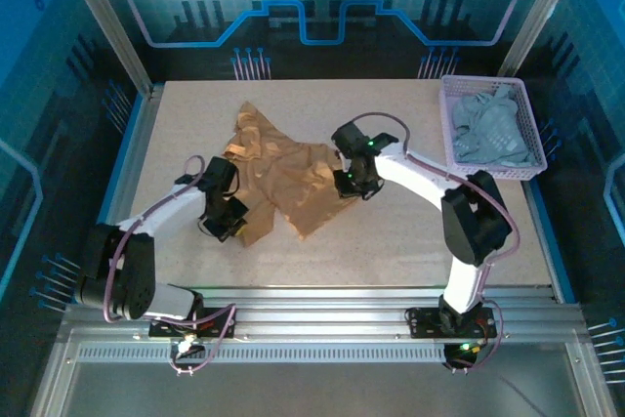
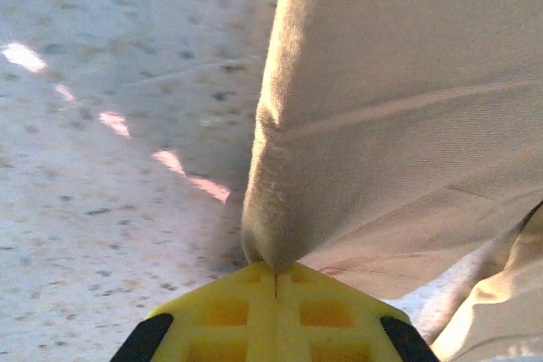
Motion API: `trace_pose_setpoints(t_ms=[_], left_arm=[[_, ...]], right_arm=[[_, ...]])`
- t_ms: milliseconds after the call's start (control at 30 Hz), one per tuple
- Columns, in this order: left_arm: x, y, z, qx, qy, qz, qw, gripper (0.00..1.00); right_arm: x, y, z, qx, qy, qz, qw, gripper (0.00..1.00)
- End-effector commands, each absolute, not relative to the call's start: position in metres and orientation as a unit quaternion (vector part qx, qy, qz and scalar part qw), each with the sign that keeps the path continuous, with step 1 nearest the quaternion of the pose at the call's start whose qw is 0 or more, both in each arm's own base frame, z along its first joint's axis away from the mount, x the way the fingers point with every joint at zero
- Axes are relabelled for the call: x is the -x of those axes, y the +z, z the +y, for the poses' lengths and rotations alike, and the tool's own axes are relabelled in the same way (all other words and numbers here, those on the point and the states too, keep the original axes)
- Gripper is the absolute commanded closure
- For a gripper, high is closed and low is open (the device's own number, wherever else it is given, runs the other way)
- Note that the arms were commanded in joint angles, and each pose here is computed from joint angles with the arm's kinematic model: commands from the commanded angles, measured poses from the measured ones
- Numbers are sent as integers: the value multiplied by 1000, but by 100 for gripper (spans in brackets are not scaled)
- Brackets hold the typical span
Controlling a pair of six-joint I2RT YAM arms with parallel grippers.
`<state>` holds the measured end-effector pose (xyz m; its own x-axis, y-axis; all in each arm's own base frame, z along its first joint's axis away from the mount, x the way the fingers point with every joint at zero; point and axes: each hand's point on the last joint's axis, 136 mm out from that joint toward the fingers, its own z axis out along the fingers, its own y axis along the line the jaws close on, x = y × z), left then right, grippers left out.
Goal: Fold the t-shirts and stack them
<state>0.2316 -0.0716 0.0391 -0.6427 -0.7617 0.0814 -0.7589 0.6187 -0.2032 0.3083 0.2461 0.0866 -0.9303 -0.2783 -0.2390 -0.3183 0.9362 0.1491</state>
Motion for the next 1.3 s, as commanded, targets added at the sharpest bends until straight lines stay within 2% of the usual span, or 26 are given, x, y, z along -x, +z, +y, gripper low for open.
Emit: trace_pose_setpoints(t_ms=[0,100,200,433,567,667,733,767,800,867,900,1133,1267], left_arm=[[-216,37,-59,409,-87,908,-5,100],[-218,36,-57,410,-87,908,-4,100],[-220,37,-56,409,-89,908,-1,100],[-220,35,-51,417,-96,904,-3,100],[-220,34,-52,419,-101,902,-5,100],[-221,34,-53,415,-101,904,-8,100],[-222,35,-53,413,-100,905,-8,100],[-222,36,-52,411,-100,906,-7,100],[-221,36,-52,409,-99,907,-7,100],[-219,37,-50,405,-95,909,-7,100],[-218,38,-49,404,-91,910,-7,100],[-211,43,-40,402,-75,913,8,100],[-214,49,-39,407,-80,910,18,100]], right_arm=[[-276,80,287,293,104,944,110,40],[-257,75,323,352,116,923,100,32],[-241,70,353,404,115,903,88,30],[-222,42,378,441,100,891,47,28],[-213,27,384,450,88,888,32,33],[-208,14,382,449,65,891,23,44],[-211,6,375,438,48,897,21,59],[-214,5,372,432,41,900,26,71],[-219,8,368,425,36,904,34,82],[-233,24,361,402,30,913,63,97],[-242,39,356,385,31,919,84,100],[-311,162,296,218,104,942,233,100],[-373,213,250,126,132,937,298,100]])
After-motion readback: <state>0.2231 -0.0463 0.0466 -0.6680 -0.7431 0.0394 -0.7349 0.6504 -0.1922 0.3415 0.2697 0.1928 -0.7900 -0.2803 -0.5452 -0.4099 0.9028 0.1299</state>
